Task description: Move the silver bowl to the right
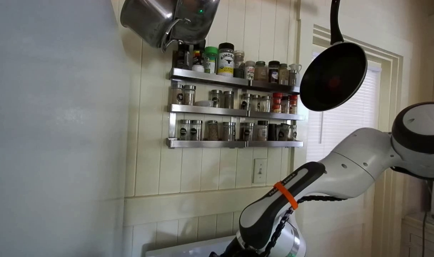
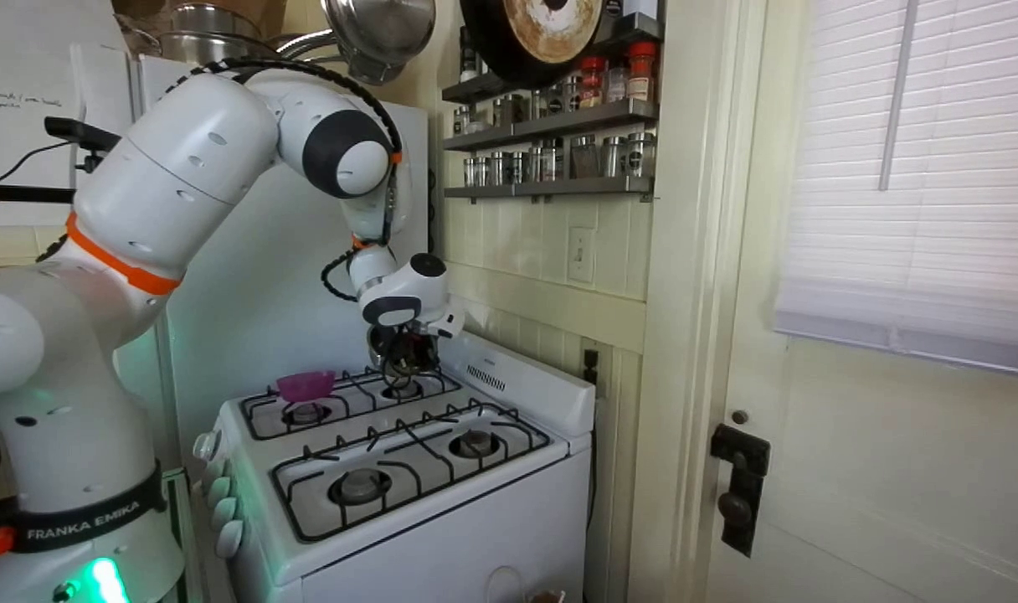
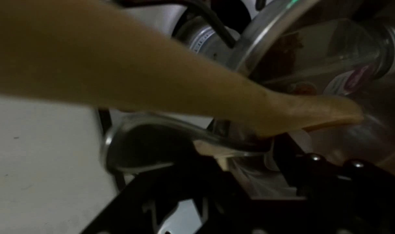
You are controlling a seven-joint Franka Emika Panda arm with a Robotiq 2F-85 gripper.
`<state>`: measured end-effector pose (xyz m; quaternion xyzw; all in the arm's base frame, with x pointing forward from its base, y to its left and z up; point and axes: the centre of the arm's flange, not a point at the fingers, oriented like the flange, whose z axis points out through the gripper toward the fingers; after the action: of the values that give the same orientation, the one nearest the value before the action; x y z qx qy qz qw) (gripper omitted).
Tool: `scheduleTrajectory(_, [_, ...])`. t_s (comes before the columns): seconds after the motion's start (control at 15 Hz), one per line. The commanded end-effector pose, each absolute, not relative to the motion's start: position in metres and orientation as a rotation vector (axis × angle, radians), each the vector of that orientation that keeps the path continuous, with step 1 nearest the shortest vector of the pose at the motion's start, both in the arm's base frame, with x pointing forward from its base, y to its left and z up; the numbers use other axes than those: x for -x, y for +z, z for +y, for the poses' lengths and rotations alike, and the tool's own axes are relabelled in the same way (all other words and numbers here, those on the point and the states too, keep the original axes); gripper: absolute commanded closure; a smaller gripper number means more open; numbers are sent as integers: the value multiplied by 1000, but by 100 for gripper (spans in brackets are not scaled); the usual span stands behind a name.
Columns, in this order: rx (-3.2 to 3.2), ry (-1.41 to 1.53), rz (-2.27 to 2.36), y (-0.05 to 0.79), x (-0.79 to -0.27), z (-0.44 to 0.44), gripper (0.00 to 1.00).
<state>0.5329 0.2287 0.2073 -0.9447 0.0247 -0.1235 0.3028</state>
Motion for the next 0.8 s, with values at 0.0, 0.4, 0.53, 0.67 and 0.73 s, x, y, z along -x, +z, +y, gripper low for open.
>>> scheduleTrajectory(0.0, [2496, -303, 92, 203, -534, 230, 81])
scheduleTrajectory(0.4, [2533, -319, 122, 220, -531, 227, 97])
scheduleTrajectory(0.53, [2547, -332, 111, 228, -529, 228, 96])
scheduleTrajectory(0.67, [2586, -336, 83, 240, -528, 227, 96])
scheduleTrajectory(0.73, [2609, -333, 70, 244, -527, 227, 96])
